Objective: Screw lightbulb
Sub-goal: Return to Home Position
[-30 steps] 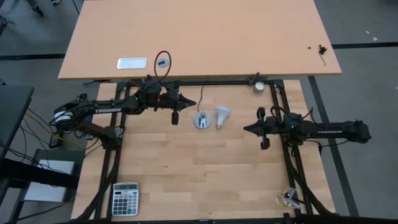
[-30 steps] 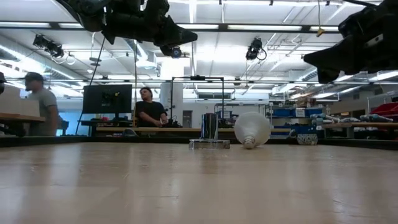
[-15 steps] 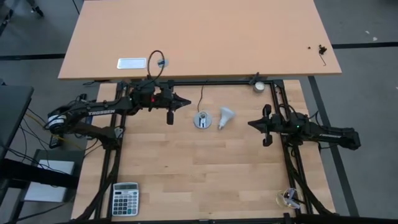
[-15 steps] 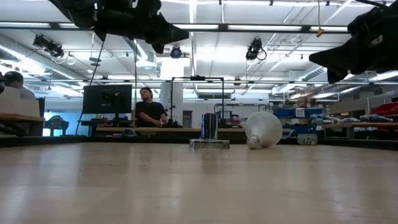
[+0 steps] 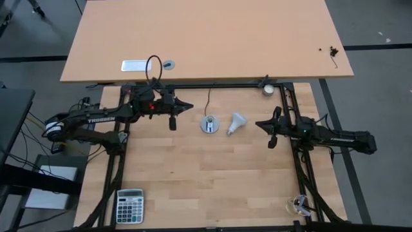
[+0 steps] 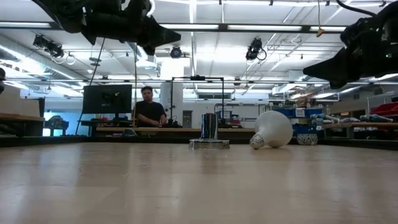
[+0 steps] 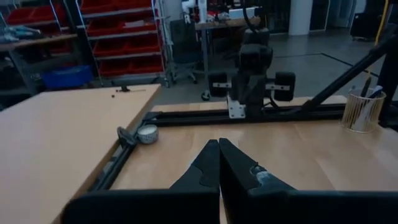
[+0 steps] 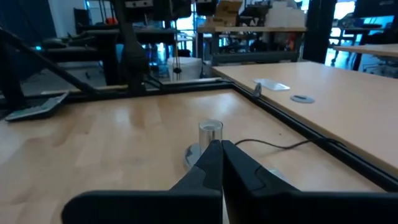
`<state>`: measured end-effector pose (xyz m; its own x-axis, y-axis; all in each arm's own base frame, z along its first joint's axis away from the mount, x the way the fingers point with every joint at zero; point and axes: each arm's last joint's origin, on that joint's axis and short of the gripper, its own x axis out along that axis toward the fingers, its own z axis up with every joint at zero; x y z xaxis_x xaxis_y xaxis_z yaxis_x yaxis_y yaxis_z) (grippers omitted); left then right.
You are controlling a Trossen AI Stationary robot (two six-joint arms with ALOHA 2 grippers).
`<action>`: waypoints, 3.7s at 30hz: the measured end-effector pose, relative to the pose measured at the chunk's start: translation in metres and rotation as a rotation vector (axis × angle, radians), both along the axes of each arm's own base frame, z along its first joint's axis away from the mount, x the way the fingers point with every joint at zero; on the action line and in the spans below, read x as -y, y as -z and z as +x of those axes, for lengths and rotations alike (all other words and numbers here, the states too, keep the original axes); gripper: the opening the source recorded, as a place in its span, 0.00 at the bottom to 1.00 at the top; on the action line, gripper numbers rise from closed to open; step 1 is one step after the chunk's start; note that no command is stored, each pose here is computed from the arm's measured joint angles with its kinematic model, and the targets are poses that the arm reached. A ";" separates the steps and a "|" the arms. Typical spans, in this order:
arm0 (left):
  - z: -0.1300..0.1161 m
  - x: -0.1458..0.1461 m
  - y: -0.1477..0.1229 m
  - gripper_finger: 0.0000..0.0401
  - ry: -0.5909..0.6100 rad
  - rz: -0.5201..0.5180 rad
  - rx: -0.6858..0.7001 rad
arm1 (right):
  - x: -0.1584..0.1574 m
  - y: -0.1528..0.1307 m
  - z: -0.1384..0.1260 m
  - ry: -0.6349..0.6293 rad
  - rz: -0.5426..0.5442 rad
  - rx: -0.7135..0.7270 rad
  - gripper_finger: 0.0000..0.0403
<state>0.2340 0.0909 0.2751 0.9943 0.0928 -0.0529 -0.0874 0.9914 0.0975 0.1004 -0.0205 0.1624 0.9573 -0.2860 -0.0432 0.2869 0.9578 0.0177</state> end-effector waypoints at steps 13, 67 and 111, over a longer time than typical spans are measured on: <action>-0.023 0.010 -0.014 0.00 -0.028 0.028 -0.017 | 0.003 0.002 0.001 0.027 -0.013 -0.034 0.02; -0.141 0.071 0.090 0.00 -0.143 -0.037 0.205 | 0.012 0.004 -0.002 0.033 0.049 -0.040 0.02; -0.139 0.071 0.103 0.00 -0.125 -0.047 0.124 | 0.016 0.007 0.000 0.054 0.036 -0.091 0.06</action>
